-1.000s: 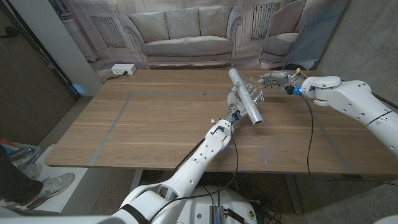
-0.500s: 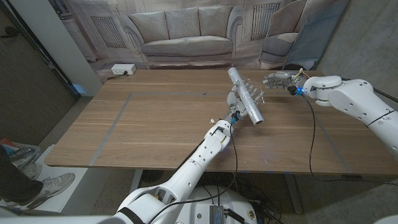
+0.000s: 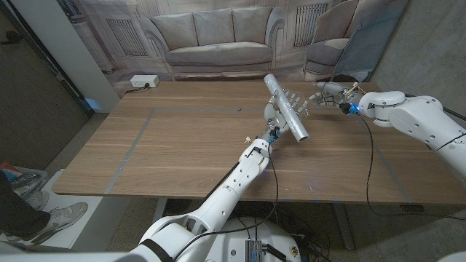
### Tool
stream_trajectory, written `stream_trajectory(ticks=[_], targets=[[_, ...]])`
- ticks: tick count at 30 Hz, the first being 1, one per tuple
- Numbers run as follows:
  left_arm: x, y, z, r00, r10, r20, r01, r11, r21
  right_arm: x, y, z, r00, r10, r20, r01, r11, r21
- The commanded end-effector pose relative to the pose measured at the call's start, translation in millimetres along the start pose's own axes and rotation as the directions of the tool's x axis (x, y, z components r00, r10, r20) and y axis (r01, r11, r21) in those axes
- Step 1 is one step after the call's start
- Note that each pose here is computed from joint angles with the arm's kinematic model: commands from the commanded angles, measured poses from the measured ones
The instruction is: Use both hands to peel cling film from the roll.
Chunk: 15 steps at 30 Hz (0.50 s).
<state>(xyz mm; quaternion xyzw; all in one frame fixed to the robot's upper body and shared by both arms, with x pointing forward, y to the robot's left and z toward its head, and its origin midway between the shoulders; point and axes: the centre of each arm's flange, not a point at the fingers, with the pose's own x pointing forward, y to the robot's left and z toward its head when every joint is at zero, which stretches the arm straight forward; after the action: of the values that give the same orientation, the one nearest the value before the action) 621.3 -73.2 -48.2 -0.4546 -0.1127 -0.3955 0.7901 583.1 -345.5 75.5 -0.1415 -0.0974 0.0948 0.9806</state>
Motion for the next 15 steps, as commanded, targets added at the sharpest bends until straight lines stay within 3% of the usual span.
stream_trajectory(ticks=[1,5,15], targets=[[9.9,2.0,12.7,0.999,0.010,0.054,-0.010,1.000,0.009,-6.4,8.8,-7.2,0.986,0.164,0.035,-0.164,0.986,0.001],[14.2,1.2,13.0,0.997,0.027,0.070,-0.027,1.000,-0.002,-6.8,16.0,-10.1,0.976,0.212,0.043,-0.212,0.977,-0.005],[18.2,7.4,1.4,0.998,0.054,0.016,-0.054,0.999,-0.005,-12.5,26.4,-10.0,0.958,0.284,0.038,-0.282,0.958,-0.058]])
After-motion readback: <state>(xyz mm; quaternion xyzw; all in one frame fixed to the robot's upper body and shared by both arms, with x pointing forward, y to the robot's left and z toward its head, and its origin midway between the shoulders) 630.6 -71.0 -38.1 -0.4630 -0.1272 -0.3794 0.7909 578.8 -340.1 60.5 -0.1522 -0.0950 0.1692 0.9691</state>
